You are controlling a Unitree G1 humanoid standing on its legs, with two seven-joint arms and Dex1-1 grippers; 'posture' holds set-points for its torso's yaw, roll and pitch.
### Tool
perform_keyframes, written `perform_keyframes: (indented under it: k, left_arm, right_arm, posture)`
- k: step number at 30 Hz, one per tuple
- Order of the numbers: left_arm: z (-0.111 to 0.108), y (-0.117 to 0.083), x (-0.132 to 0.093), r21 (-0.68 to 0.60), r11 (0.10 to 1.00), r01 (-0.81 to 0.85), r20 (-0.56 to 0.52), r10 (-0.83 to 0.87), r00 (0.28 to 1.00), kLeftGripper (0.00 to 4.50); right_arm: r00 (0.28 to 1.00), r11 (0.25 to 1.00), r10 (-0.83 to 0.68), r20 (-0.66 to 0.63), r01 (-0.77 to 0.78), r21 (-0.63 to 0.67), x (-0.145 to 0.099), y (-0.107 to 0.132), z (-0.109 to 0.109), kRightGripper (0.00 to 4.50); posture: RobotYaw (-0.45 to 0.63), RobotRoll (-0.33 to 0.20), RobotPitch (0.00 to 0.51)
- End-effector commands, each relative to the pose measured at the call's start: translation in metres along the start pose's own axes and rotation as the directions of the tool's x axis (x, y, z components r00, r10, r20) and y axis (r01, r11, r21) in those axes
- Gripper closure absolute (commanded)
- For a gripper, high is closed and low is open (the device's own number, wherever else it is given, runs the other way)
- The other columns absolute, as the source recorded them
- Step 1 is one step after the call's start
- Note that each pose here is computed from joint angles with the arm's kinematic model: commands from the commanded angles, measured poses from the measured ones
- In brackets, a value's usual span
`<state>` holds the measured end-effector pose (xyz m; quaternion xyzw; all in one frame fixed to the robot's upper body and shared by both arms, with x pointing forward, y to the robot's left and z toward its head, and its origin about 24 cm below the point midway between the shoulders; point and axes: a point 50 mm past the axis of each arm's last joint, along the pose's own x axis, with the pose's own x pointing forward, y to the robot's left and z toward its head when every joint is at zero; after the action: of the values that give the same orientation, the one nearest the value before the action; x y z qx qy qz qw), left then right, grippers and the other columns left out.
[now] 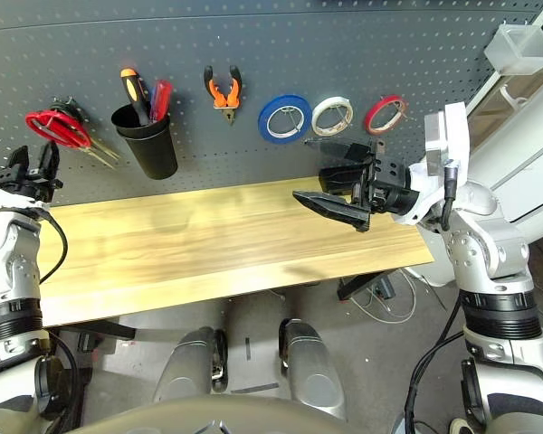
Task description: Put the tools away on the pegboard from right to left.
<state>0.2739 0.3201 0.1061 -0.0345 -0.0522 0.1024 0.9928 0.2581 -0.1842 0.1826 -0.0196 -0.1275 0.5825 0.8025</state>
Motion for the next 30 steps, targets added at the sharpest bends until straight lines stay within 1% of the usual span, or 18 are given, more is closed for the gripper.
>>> perform_keyframes:
  k: [1, 4, 7, 10, 12, 14, 16, 18, 23, 25, 27, 30]
  left_arm:
    - [-0.022, -0.002, -0.013, -0.001, 1.000, 0.005, -0.103, -0.005, 0.995, 0.02]
    - [-0.033, -0.003, -0.022, 0.000, 1.000, 0.015, -0.143, -0.015, 0.990, 0.02]
    - [-0.048, -0.006, -0.032, 0.036, 0.999, 0.035, -0.185, -0.028, 0.982, 0.02]
    - [-0.054, -0.007, -0.035, 0.041, 0.999, 0.033, -0.199, -0.024, 0.980, 0.02]
    - [-0.061, -0.006, -0.036, 0.018, 0.999, 0.031, -0.205, -0.027, 0.978, 0.02]
    - [-0.066, -0.006, -0.038, 0.019, 1.000, 0.009, -0.215, -0.004, 0.977, 0.02]
    - [-0.073, -0.007, -0.039, 0.054, 0.998, 0.017, -0.204, -0.006, 0.979, 0.02]
    - [-0.078, -0.007, -0.041, 0.080, 0.997, 0.014, -0.198, 0.002, 0.980, 0.02]
    - [-0.078, -0.003, -0.039, 0.117, 0.993, -0.028, -0.155, 0.046, 0.987, 0.02]
    - [-0.077, 0.001, -0.039, 0.141, 0.989, -0.036, -0.130, 0.055, 0.990, 0.02]
    - [-0.077, 0.004, -0.039, 0.131, 0.989, -0.067, -0.119, 0.082, 0.989, 0.02]
    - [-0.078, 0.004, -0.038, 0.130, 0.989, -0.069, -0.119, 0.084, 0.989, 0.02]
  right_arm:
    - [0.996, 0.996, -0.080, -0.038, 0.081, 0.035, -0.003, 0.000, -0.016, 0.00]
    - [0.987, 0.988, -0.145, -0.068, 0.148, 0.052, -0.006, -0.001, -0.027, 0.00]
    - [0.960, 0.961, -0.260, -0.105, 0.268, 0.065, -0.010, -0.005, -0.047, 0.00]
    - [0.929, 0.934, -0.343, -0.140, 0.353, 0.052, -0.013, -0.009, -0.061, 0.00]
    - [0.879, 0.887, -0.450, -0.158, 0.460, 0.034, -0.014, -0.016, -0.077, 0.00]
    - [0.844, 0.854, -0.510, -0.166, 0.520, 0.020, -0.014, -0.020, -0.088, 0.00]
    - [0.784, 0.796, -0.595, -0.177, 0.605, 0.004, -0.015, -0.024, -0.104, 0.00]
    - [0.736, 0.748, -0.652, -0.184, 0.664, 0.002, -0.017, -0.026, -0.115, 0.00]
    - [0.611, 0.631, -0.767, -0.199, 0.774, -0.053, -0.029, -0.032, -0.133, 0.00]
    - [0.585, 0.606, -0.789, -0.189, 0.792, -0.079, -0.032, -0.032, -0.138, 0.00]
    - [0.549, 0.569, -0.815, -0.187, 0.819, -0.078, -0.036, -0.032, -0.142, 0.00]
    - [0.495, 0.517, -0.848, -0.191, 0.851, -0.089, -0.043, -0.032, -0.149, 0.00]
  posture:
    - [-0.05, 0.000, 0.098]
    - [-0.05, 0.000, 0.098]
    - [-0.05, 0.000, 0.097]
    - [-0.05, 0.000, 0.097]
    - [-0.06, 0.000, 0.096]
    - [-0.06, 0.000, 0.097]
    - [-0.06, 0.000, 0.098]
    - [-0.07, 0.000, 0.098]
    - [-0.07, 0.000, 0.104]
    - [-0.07, 0.000, 0.105]
    - [-0.07, 0.000, 0.108]
    - [-0.07, 0.000, 0.107]
